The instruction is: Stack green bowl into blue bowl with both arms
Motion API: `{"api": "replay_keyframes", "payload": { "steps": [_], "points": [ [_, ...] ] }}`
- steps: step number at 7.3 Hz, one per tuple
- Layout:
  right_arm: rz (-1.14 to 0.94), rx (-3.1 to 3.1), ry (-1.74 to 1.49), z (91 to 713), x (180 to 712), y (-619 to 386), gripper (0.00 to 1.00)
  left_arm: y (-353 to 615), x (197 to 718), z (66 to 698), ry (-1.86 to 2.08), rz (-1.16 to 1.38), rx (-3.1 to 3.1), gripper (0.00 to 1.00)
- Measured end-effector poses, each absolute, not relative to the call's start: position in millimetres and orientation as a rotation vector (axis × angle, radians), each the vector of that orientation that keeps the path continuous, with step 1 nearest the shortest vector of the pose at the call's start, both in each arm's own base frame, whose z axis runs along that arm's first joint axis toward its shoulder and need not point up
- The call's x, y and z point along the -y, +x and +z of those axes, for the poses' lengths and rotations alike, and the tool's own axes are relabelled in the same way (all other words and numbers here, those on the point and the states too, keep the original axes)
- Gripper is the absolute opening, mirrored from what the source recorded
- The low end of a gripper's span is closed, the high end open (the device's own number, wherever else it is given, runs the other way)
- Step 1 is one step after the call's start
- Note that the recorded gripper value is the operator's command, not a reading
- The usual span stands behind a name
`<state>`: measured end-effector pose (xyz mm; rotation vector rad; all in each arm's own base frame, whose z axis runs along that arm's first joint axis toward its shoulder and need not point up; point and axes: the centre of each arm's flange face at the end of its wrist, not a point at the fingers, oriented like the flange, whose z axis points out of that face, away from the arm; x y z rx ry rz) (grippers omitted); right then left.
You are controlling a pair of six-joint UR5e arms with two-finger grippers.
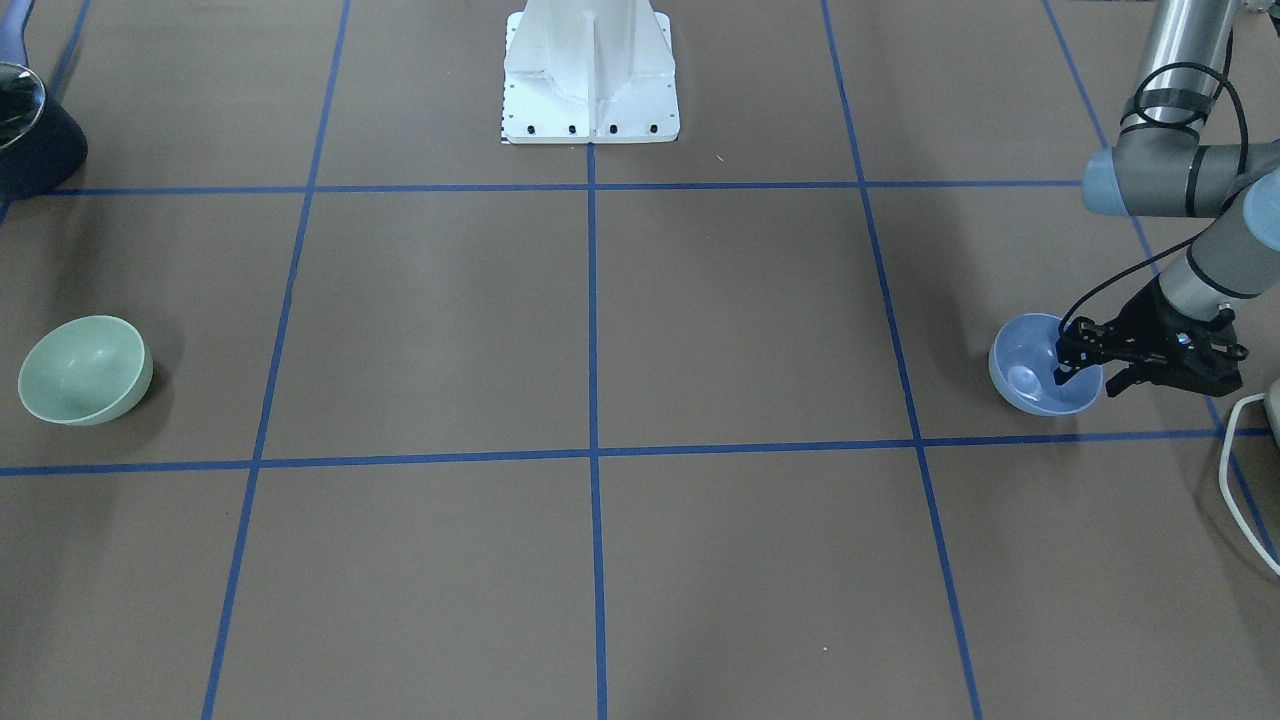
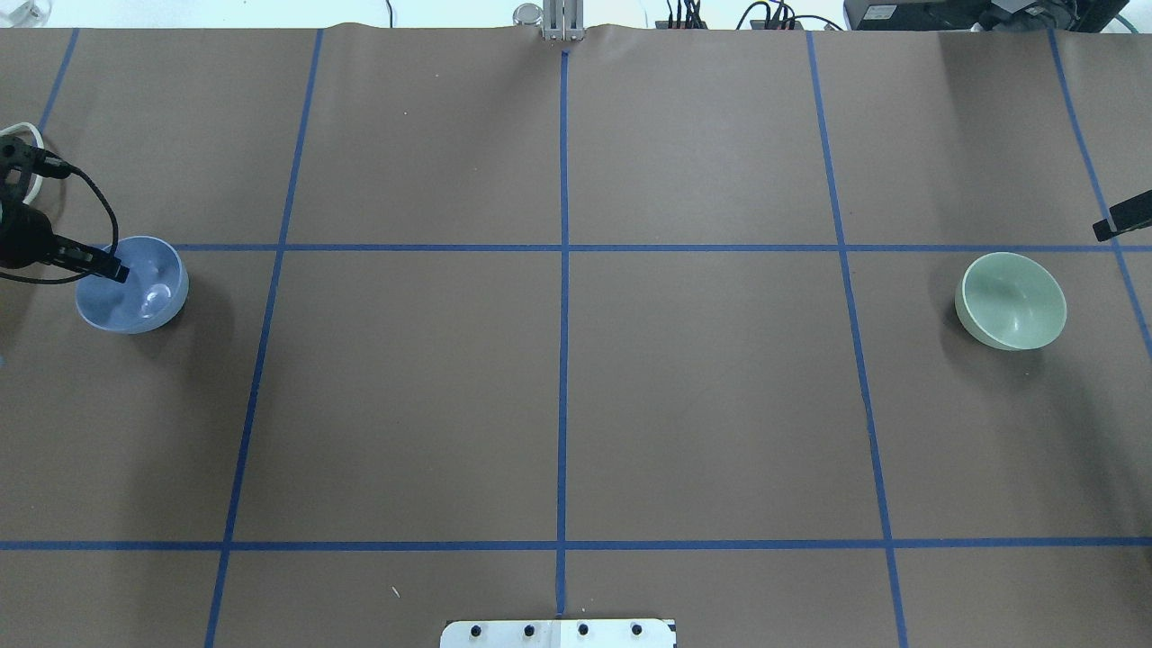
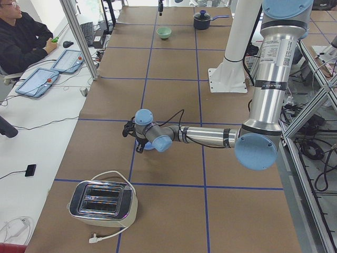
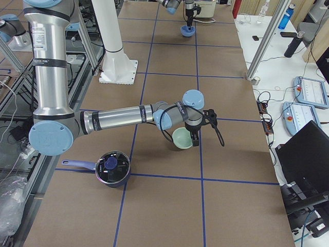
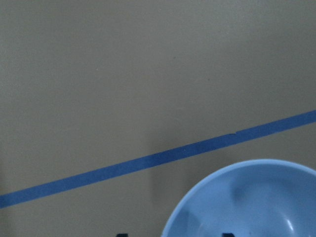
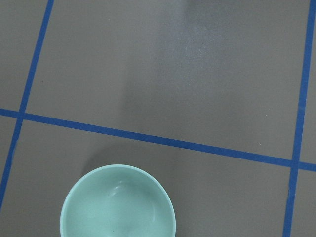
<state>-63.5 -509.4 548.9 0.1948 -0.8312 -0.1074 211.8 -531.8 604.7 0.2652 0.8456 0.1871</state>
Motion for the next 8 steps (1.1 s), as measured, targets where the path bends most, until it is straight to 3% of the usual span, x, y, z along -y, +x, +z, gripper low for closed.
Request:
{"api": "replay_keyframes", "payload": {
  "steps": [1,5,8],
  "points": [
    [-0.108,0.831,0.196,549,509,-63,1.00,212,532,606,0.265,0.190,-0.845,0.00],
    [-0.112,0.837,0.189,553,506,-64,0.99,215,531,596,0.246,0.208,-0.885,0.00],
    [-0.128,0.831,0.169,560,501,-74,0.98,226,547,501,0.187,0.178,-0.960,0.00]
  ]
}}
